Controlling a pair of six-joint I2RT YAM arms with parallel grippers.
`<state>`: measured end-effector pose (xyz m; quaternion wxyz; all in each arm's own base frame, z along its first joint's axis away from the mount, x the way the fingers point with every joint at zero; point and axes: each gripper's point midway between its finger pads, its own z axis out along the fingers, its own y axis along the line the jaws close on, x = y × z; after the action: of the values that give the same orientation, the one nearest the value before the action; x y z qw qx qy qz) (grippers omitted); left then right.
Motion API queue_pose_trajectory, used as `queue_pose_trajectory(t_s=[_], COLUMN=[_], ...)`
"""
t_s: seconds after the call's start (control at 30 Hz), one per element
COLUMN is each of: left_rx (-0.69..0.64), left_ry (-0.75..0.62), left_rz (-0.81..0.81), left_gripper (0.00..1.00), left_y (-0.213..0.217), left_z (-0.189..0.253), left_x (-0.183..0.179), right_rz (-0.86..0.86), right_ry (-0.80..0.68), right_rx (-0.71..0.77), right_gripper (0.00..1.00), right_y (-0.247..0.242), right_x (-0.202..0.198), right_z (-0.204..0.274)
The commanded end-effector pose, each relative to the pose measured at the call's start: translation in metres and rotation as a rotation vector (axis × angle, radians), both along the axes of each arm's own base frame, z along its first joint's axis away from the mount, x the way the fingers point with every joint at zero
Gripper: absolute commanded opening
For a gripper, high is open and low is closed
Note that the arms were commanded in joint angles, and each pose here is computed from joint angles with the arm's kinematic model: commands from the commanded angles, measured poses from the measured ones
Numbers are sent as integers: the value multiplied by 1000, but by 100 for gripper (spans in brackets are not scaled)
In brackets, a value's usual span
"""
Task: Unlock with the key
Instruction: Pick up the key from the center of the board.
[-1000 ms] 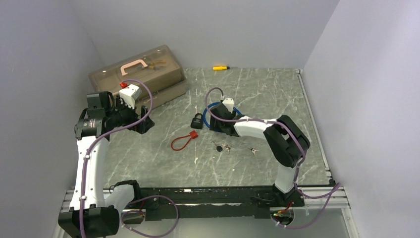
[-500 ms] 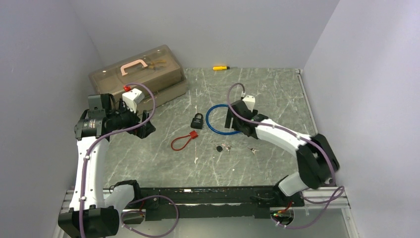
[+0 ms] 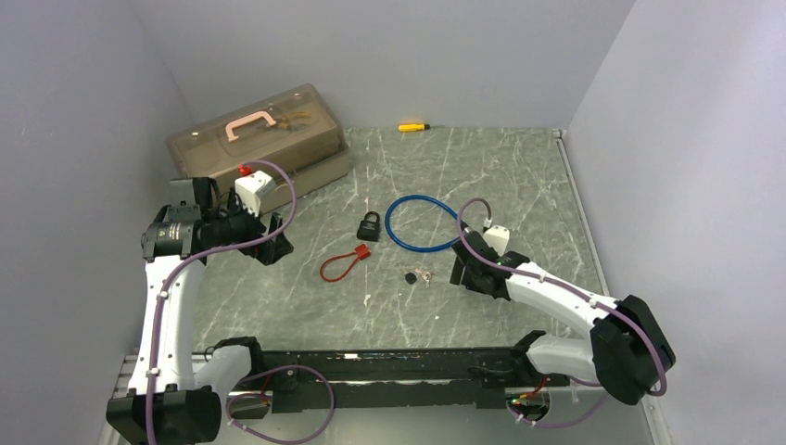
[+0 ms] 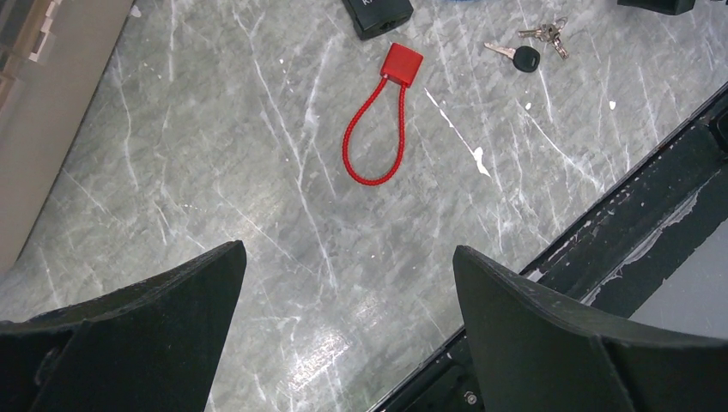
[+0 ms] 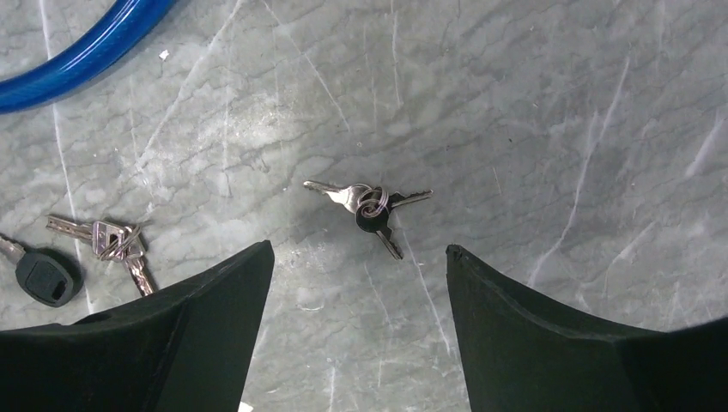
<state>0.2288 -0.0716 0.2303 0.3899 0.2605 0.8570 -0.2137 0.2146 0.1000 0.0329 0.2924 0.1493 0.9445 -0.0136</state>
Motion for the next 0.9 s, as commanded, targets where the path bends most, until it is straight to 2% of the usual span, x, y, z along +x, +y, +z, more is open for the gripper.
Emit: queue_pose_trajectory(t_s=[0.0, 0.13, 0.43, 0.6, 0.87], left_rx=[1, 4, -6, -14, -15], left_ry=[-39, -45, -40, -41, -47], left_rz=[-29, -29, -30, -34, -36], left_gripper=[98, 98, 98, 98, 98], left_y=[-4, -4, -5, -7, -8], left_z=[10, 10, 10, 12, 13], left_x=[-6, -7, -6, -7, -8], right_rz=[-46, -46, -53, -48, -19], right_ry=[-28, -19, -39, -31, -21], right_rx=[-21, -40, -50, -49, -6], right_gripper=[75, 69, 48, 42, 4], right_y=[-5, -5, -6, -3, 7], right_x=[6, 13, 27, 29, 26], right_z=[0, -6, -8, -9, -13])
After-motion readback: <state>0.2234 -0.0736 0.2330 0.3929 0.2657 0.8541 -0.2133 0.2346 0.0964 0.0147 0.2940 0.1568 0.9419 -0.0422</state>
